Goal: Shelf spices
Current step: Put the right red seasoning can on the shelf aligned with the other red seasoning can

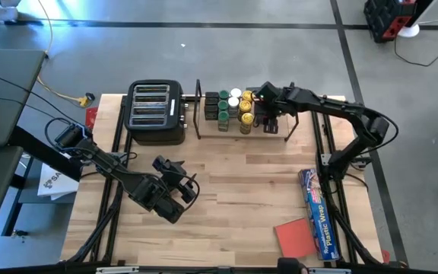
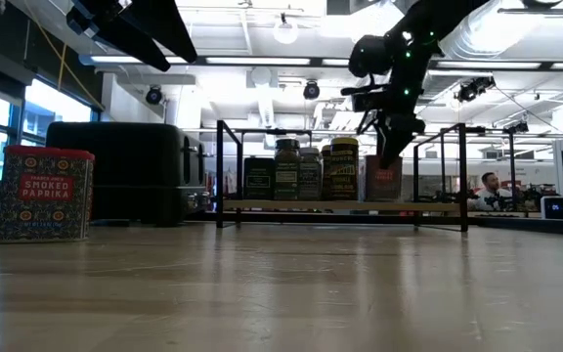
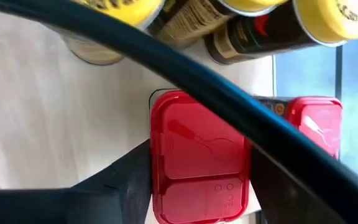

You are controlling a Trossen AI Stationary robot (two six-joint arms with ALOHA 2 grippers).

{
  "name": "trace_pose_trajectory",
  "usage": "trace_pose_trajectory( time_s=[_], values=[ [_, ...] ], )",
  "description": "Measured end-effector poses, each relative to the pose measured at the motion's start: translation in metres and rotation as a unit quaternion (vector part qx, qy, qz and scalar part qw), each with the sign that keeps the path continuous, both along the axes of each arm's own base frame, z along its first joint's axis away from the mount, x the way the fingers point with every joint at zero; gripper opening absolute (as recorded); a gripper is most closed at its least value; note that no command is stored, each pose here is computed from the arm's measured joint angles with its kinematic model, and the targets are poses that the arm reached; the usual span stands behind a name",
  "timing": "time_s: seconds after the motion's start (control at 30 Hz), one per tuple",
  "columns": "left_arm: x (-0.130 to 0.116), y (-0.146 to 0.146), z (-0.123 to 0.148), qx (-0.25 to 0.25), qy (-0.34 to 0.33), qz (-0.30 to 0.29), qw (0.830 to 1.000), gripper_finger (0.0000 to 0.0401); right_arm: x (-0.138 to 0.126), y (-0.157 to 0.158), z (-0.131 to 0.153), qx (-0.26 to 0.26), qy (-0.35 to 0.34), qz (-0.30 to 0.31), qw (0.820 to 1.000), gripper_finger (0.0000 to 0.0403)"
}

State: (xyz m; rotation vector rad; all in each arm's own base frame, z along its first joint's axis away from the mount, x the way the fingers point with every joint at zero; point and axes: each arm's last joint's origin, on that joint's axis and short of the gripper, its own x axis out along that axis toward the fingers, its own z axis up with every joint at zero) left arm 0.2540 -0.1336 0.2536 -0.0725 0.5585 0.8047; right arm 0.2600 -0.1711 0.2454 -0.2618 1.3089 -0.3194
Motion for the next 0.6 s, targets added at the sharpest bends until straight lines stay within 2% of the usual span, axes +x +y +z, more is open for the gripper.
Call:
trace_pose_trajectory(
  time_s=[0.23, 0.43, 0.6],
  values=[
    [0.000, 0.000, 0.000, -0.001, 0.000, 0.000, 1.000, 0.0292, 0.000, -0.004, 0.000, -0.027, 0.005, -0.017, 0.999, 0.0265],
    [0.000, 0.000, 0.000, -0.001, 0.000, 0.000, 1.000, 0.0292, 0.003, -0.002, 0.008, -0.050, 0.019, -0.005, 0.999, 0.0267],
    [0.000, 0.000, 0.000, -0.002, 0.000, -0.001, 1.000, 0.0292, 0.005, 0.012, 0.022, -0.046, 0.024, -0.002, 0.999, 0.0268]
  ],
)
